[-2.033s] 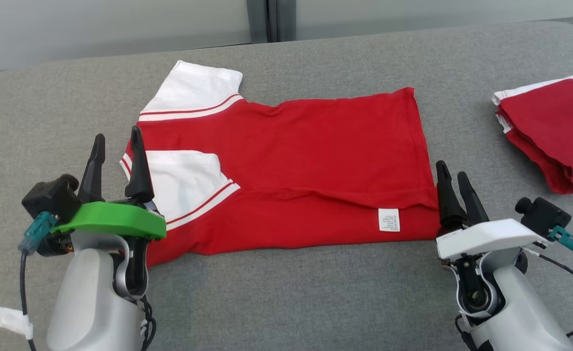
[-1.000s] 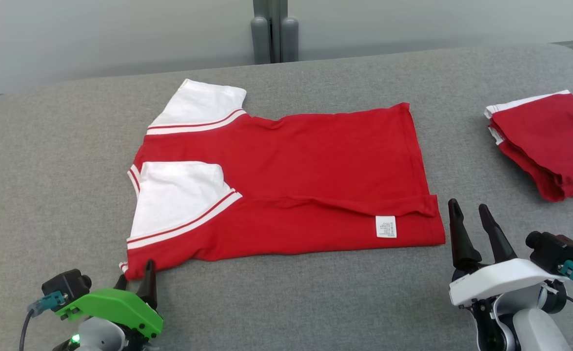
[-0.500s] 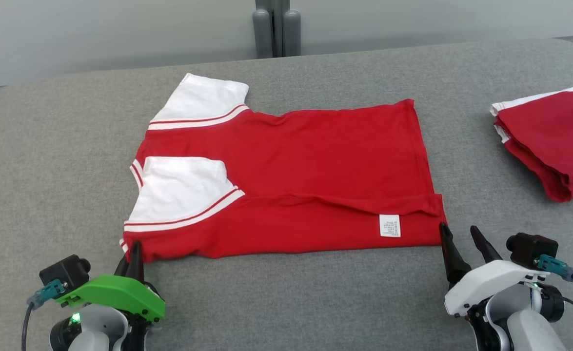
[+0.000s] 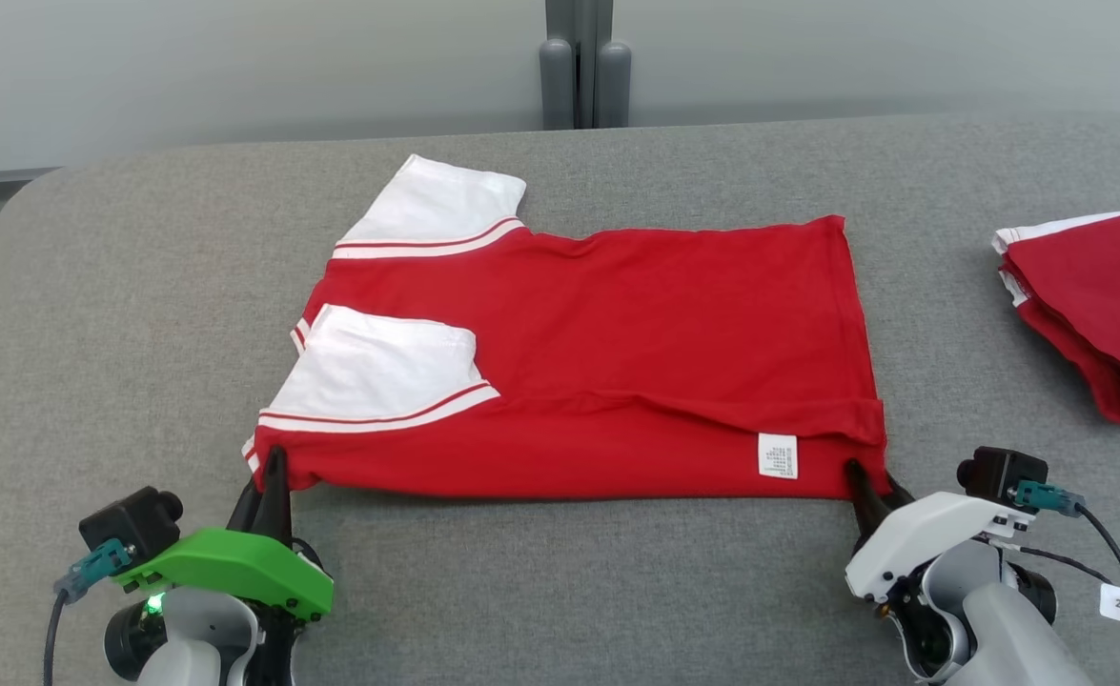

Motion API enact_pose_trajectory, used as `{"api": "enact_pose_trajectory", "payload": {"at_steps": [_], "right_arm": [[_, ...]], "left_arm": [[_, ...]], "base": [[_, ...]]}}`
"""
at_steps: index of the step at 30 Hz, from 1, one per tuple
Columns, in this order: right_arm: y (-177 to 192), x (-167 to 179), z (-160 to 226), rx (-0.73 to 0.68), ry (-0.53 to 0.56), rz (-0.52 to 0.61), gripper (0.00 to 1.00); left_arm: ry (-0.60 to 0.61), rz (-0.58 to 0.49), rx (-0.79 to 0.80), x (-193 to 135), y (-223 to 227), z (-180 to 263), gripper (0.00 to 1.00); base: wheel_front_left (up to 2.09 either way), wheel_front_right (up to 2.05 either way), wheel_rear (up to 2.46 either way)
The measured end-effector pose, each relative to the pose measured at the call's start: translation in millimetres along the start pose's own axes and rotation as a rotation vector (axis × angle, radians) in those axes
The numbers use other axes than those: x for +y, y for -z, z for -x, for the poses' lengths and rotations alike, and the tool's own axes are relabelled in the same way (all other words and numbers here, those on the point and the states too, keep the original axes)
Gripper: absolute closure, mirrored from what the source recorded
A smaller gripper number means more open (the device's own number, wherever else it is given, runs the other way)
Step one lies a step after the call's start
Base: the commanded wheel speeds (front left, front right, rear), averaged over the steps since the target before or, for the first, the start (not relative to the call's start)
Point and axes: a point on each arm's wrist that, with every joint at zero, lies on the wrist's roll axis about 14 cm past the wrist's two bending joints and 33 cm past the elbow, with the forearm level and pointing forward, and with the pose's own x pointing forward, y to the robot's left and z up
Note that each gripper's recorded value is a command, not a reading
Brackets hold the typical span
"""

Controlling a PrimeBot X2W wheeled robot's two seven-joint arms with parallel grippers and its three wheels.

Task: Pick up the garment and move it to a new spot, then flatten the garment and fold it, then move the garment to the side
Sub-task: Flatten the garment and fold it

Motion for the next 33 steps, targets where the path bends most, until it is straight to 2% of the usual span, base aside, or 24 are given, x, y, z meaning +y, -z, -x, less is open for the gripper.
{"api": "enact_pose_trajectory", "payload": {"at_steps": [5, 9, 13, 19, 25, 29, 30, 31, 32, 33], "right_arm": [[-6.9, 10.0, -0.7, -0.019, -0.024, -0.028, 1.0], [-31.9, 13.7, 3.5, -0.077, -0.042, -0.095, 1.0], [-35.0, 8.4, 16.8, -0.032, -0.053, -0.106, 1.0], [-26.3, -8.6, 47.4, -0.005, -0.031, -0.101, 1.0], [-8.3, -28.6, 72.6, 0.025, 0.026, -0.109, 1.0], [-3.1, -33.3, 78.0, 0.033, 0.043, -0.105, 0.98], [-2.3, -34.8, 78.8, 0.033, 0.05, -0.096, 0.63], [-1.7, -35.6, 79.5, 0.034, 0.054, -0.089, 0.16], [-2.3, -36.1, 79.9, 0.029, 0.057, -0.085, 0.0], [-3.9, -37.0, 80.6, 0.017, 0.06, -0.085, 0.0]], "left_arm": [[0.032, -0.003, -0.054, -10.2, -17.7, 2.9, 1.0], [0.067, 0.01, -0.107, -21.7, -36.6, 10.1, 1.0], [0.092, 0.012, -0.114, -30.5, -43.8, 22.9, 1.0], [0.058, -0.003, 0.0, -23.1, -12.5, 52.4, 1.0], [-0.03, 0.047, 0.105, -5.1, 25.8, 80.3, 1.0], [-0.064, 0.063, 0.15, 0.1, 42.0, 82.3, 0.99], [-0.074, 0.059, 0.161, 2.0, 46.0, 82.0, 0.63], [-0.081, 0.055, 0.169, 3.4, 49.1, 81.6, 0.0], [-0.087, 0.054, 0.177, 4.9, 51.5, 80.9, 0.0], [-0.09, 0.045, 0.184, 5.8, 53.5, 79.9, 0.0]], "base": [[0.0, 0.0, 0.0], [0.0, 0.0, 0.0], [0.0, 0.0, 0.0], [0.0, 0.0, 0.0], [0.0, 0.0, 0.0], [0.0, 0.0, 0.0], [0.0, 0.0, 0.0], [0.0, 0.0, 0.0], [0.0, 0.0, 0.0], [0.0, 0.0, 0.0]]}}
